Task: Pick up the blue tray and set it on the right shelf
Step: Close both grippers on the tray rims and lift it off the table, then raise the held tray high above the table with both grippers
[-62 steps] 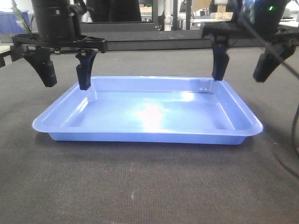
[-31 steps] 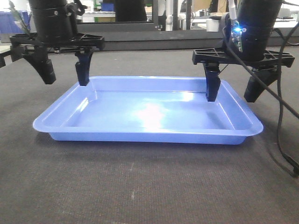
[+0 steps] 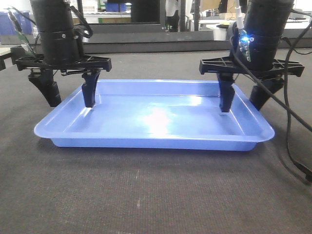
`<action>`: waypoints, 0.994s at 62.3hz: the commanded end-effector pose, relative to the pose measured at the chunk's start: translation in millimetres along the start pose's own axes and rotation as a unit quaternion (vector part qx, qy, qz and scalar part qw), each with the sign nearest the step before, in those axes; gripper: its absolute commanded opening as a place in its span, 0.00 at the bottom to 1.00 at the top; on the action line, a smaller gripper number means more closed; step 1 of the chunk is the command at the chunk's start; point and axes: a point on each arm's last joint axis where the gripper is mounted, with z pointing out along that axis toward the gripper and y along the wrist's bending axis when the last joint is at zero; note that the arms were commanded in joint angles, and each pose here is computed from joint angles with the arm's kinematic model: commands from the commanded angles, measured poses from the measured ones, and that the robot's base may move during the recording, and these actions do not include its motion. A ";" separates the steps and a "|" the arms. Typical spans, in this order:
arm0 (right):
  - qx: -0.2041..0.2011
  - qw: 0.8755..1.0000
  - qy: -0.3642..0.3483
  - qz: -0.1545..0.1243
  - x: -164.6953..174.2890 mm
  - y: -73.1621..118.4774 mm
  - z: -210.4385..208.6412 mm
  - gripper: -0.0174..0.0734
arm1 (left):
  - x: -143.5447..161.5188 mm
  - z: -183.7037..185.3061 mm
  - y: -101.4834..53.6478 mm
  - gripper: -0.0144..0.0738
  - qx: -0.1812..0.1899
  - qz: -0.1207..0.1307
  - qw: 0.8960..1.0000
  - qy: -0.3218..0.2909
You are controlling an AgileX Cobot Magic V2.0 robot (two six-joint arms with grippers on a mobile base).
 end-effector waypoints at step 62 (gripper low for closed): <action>-0.010 0.989 -0.145 -0.028 -6.5 -1.0 -149.6 0.26 | 7.9 -152.3 3.6 0.11 0.040 -0.007 0.992 -0.122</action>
